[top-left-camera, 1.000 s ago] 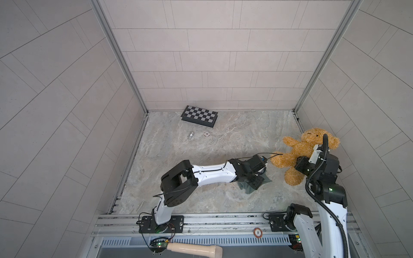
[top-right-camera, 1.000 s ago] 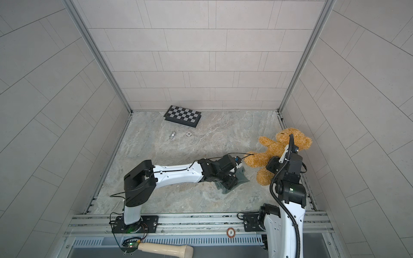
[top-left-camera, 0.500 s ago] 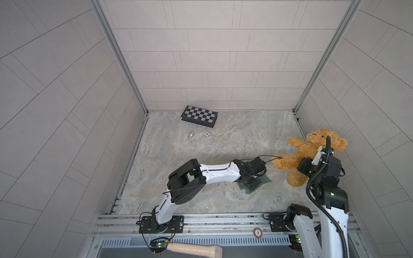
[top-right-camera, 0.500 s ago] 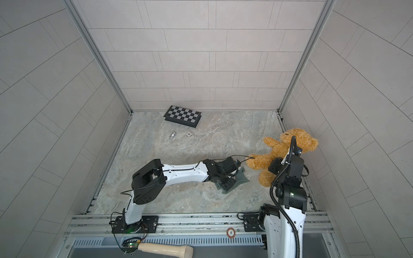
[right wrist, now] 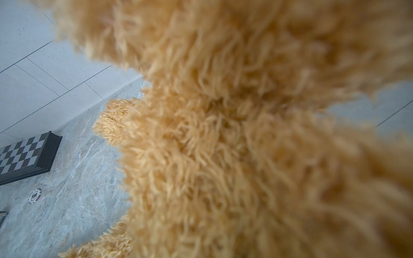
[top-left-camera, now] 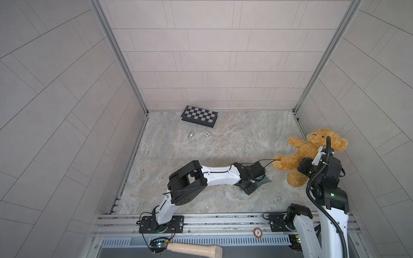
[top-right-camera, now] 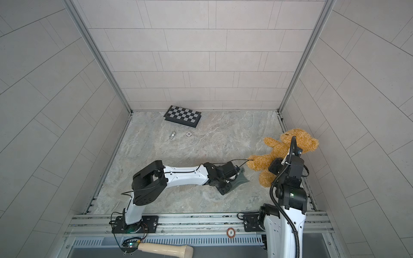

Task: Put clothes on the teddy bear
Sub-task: 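Grasp the grey-green sweater with the left gripper while the right holds the bear, then bring the bear toward the sweater with the right gripper while the left holds it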

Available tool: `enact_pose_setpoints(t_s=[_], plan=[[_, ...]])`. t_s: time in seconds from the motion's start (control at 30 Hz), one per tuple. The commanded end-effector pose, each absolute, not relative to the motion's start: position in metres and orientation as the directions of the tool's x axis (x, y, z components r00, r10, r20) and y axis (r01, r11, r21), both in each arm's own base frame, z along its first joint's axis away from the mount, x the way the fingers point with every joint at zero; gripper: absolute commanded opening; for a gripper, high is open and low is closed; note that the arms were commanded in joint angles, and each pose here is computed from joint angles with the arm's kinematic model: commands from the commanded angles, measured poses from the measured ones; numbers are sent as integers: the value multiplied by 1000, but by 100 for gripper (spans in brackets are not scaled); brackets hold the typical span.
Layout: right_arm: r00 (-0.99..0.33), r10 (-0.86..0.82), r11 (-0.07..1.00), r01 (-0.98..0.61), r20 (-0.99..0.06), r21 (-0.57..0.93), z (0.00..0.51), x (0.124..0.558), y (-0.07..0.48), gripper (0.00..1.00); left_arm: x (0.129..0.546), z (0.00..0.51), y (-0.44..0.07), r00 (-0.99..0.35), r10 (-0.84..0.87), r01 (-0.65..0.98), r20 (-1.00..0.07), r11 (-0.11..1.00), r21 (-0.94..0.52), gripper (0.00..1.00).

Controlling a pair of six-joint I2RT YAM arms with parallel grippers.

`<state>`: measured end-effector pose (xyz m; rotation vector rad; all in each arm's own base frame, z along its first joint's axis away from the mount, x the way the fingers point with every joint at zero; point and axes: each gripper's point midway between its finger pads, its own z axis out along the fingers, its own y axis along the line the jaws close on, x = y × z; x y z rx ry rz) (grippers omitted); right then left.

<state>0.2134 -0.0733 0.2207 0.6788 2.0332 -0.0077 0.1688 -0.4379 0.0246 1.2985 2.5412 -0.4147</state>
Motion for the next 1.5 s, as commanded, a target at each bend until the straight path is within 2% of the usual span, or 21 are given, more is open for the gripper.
enact_pose_setpoints(t_s=[0.0, 0.1, 0.2, 0.33, 0.4, 0.5, 0.6, 0.83, 0.9, 1.07, 1.17, 1.33, 1.4, 1.47], plan=[[-352, 443, 860, 428, -825, 279, 232, 220, -71, 0, 173, 37, -427, -572, 729, 810, -376, 574, -118, 15], [-393, 434, 900, 234, -811, 369, 237, 239, -37, 0, 202, 54, -399, -658, 620, 732, -427, 661, -166, 9], [-492, 413, 881, 3, -766, 473, 234, 259, 16, 0, 241, 73, -343, -730, 481, 617, -485, 769, -166, 0], [-578, 116, 905, -273, -808, 325, 235, 258, 99, 0, 273, 95, -264, -769, 330, 466, -548, 875, -127, 0], [-592, 23, 860, -399, -806, 318, 235, 252, 136, 0, 280, 102, -239, -766, 277, 418, -580, 900, -123, 0], [-594, -11, 749, -538, -804, 387, 234, 242, 176, 0, 285, 108, -210, -759, 224, 353, -612, 930, -98, 0], [-644, -63, 680, -587, -762, 440, 216, 231, 194, 0, 291, 105, -192, -769, 123, 266, -627, 954, -140, 0], [-746, -176, 674, -567, -642, 474, 160, 218, 204, 0, 309, 104, -151, -741, -171, 34, -650, 956, -291, 0], [-749, -214, 673, -578, -627, 461, 152, 217, 212, 0, 309, 110, -147, -725, -199, 19, -659, 951, -309, 0], [-784, -244, 678, -559, -571, 478, 128, 220, 226, 17, 294, 91, -145, -764, -165, 23, -624, 959, -281, 0], [-805, -254, 711, -531, -536, 461, 111, 223, 224, 28, 277, 68, -146, -789, -128, 24, -601, 971, -238, 0], [-852, -271, 791, -462, -448, 400, 77, 228, 211, 42, 261, 43, -156, -817, -109, 30, -566, 973, -230, 0], [-879, -276, 823, -425, -390, 377, 69, 227, 204, 55, 259, 40, -158, -818, -97, 34, -566, 976, -216, 6], [-891, -311, 849, -417, -332, 325, 67, 225, 195, 71, 260, 44, -158, -813, -97, 38, -575, 975, -218, 21]])
